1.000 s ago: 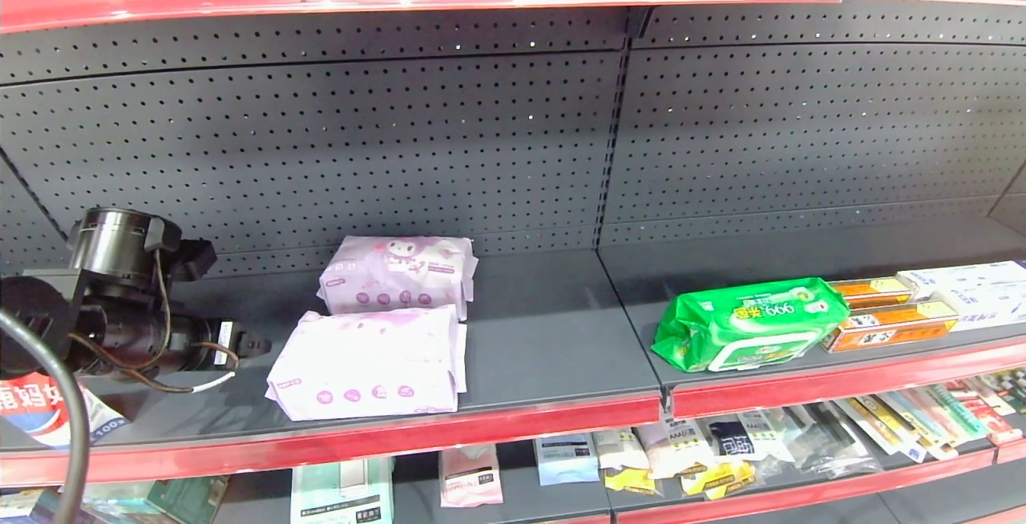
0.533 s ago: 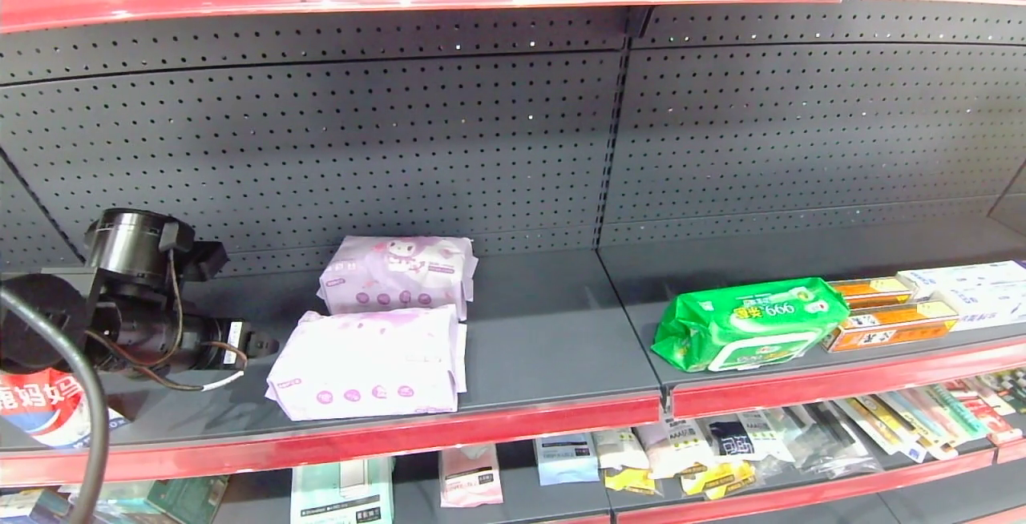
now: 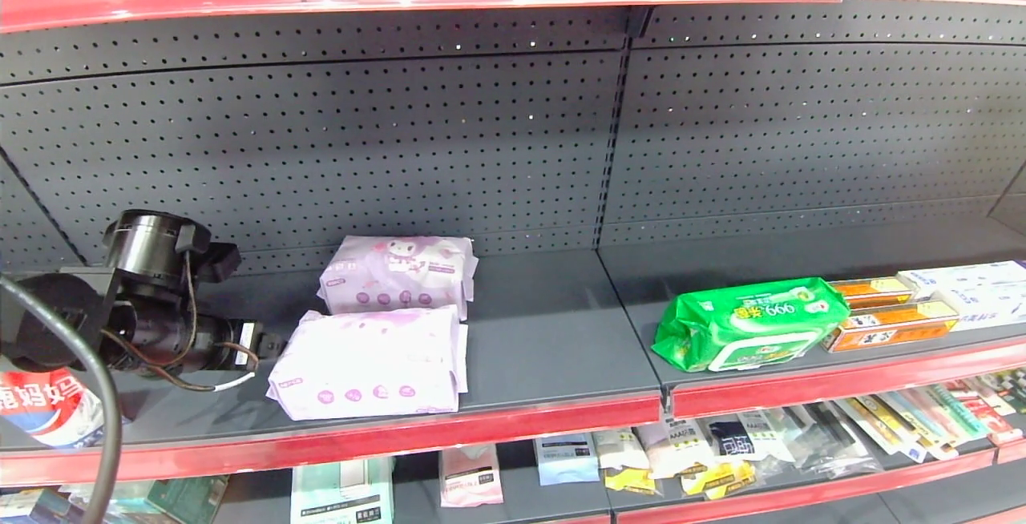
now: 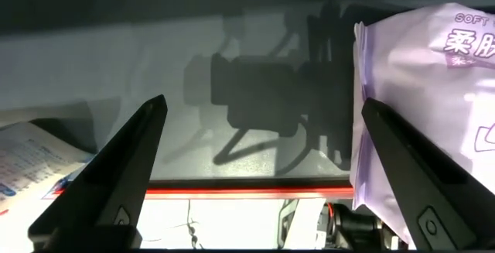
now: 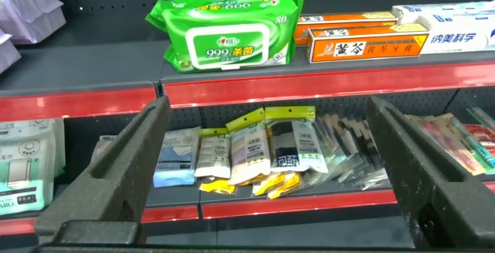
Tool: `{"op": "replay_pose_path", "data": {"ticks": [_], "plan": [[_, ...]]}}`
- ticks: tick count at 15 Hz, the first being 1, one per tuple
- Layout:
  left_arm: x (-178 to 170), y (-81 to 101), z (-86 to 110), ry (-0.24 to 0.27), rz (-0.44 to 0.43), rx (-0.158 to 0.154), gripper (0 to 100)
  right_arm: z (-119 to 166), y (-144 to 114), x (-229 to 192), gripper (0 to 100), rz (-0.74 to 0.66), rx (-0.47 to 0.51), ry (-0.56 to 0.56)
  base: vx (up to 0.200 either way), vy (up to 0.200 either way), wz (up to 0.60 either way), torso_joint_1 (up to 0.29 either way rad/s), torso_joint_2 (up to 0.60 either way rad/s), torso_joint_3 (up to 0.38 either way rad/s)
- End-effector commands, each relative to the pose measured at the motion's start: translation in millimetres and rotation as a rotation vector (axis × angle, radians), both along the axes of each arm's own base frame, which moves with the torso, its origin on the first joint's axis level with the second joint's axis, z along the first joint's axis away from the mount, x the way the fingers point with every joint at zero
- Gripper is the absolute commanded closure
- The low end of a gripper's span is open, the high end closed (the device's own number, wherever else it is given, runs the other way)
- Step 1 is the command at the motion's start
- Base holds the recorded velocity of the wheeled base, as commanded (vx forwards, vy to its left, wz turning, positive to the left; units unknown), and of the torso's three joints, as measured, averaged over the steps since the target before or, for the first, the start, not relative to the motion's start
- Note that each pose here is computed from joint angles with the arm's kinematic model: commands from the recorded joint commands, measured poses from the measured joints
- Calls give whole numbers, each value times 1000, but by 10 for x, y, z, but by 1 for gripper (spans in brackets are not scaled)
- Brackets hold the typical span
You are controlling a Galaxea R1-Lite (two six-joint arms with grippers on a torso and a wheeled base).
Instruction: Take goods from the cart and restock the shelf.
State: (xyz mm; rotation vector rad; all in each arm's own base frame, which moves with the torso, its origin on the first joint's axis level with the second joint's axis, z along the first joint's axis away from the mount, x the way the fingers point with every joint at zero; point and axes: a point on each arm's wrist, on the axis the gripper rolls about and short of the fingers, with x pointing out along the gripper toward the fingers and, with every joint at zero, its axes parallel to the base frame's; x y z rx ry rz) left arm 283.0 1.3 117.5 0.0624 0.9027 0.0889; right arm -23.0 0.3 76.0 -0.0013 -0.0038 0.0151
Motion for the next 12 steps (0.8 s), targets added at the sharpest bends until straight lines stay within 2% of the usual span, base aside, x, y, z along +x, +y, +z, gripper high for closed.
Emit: {"op": "replay_pose_path", "data": {"ticks": [1,7,9,10,11,12], "plan": [[-3,-28,-3,2,-10,0,0,-1,0,1,0,2,0,2,0,0,0,0,0,0],[-1,-46,12,-4,-17,1,0,1,0,1,0,0,0,1,0,0,0,0,0,0],[3,-16,129,-46,-14,3,0,1,0,1,0,2,0,1,0,0,0,0,0,0],[5,10,169,-60,-16,10,0,1,0,1,0,2,0,1,0,0,0,0,0,0],[-4,84,240,-82,-30,46,0,1,0,1,0,2,0,1,0,0,0,0,0,0],[-1,122,261,-88,-35,60,0,1,0,1,0,2,0,1,0,0,0,0,0,0]]}}
